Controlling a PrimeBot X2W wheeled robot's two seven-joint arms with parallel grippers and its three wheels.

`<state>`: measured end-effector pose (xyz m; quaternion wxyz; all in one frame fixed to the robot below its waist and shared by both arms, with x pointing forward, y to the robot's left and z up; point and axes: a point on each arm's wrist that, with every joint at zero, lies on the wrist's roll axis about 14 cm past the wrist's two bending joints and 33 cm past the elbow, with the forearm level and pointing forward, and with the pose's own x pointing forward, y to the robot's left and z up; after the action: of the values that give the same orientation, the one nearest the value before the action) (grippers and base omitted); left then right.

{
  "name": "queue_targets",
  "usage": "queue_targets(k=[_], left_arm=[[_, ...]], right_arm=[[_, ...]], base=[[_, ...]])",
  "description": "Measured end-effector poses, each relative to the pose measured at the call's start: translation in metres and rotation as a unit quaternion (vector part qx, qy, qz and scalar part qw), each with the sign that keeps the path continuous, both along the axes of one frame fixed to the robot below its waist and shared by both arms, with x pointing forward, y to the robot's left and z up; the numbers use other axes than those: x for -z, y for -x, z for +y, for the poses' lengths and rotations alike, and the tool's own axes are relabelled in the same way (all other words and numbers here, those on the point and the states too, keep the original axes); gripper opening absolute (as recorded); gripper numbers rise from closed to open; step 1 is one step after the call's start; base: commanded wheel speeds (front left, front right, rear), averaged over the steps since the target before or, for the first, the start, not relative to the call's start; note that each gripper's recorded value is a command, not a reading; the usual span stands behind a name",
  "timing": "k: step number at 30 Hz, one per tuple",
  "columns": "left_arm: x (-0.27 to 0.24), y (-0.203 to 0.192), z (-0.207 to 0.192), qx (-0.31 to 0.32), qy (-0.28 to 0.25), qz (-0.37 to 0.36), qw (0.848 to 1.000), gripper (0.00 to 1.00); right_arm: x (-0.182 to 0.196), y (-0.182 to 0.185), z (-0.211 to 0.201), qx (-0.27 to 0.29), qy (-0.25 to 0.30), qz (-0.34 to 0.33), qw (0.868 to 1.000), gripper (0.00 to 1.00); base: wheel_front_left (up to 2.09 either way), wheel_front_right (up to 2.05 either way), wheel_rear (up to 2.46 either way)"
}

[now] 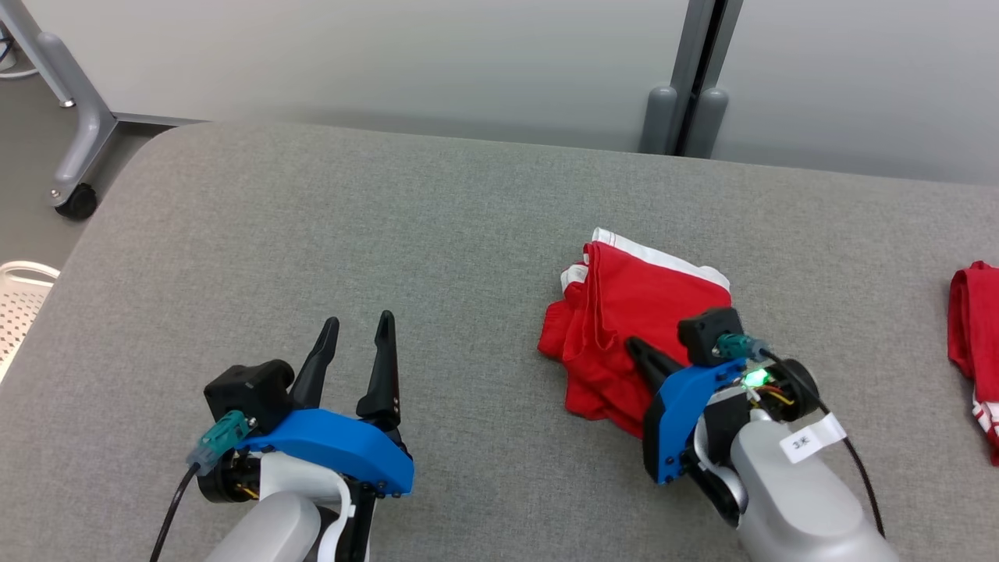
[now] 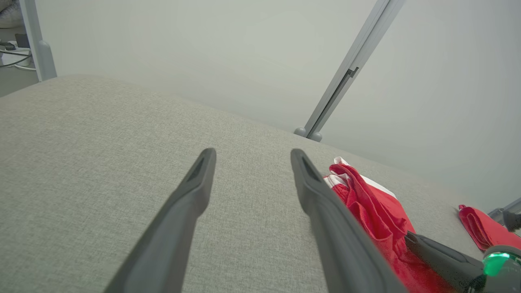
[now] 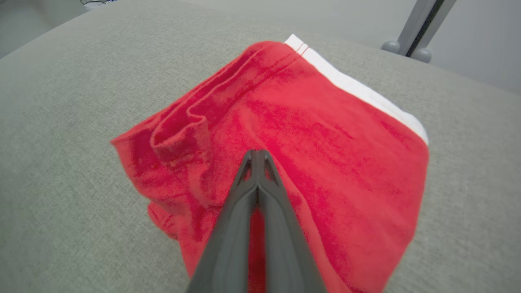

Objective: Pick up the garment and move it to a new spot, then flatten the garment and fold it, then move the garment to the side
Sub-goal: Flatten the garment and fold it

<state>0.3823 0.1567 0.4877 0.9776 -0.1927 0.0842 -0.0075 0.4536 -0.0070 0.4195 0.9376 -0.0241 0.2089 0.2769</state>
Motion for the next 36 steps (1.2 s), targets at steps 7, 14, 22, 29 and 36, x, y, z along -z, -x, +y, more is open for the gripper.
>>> queue_targets(k=[7,14,22,29,36], left_arm=[[0.000,0.003,0.004,-0.005,-0.002,0.000,1.000,1.00],[0.005,0.002,0.004,-0.005,0.001,0.008,1.000,1.00],[0.006,-0.003,0.010,-0.011,-0.018,-0.002,1.000,1.00],[-0.004,-0.009,0.004,-0.002,-0.022,-0.026,0.999,1.00],[-0.010,-0.009,-0.014,0.024,-0.029,-0.042,0.998,1.00]], right_arm=[[0.009,0.025,0.033,-0.059,-0.001,0.020,0.998,0.00],[0.010,0.035,0.054,-0.099,-0.003,0.028,0.995,0.00],[-0.018,0.029,0.061,-0.096,-0.050,-0.019,0.994,0.20],[-0.057,0.008,0.024,-0.022,-0.095,-0.093,0.991,1.00],[-0.064,0.011,-0.053,0.103,-0.109,-0.130,0.980,1.00]], base=[[0.00,0.00,0.00],[0.00,0.00,0.00],[0.00,0.00,0.00],[0.00,0.00,0.00],[0.00,0.00,0.00]])
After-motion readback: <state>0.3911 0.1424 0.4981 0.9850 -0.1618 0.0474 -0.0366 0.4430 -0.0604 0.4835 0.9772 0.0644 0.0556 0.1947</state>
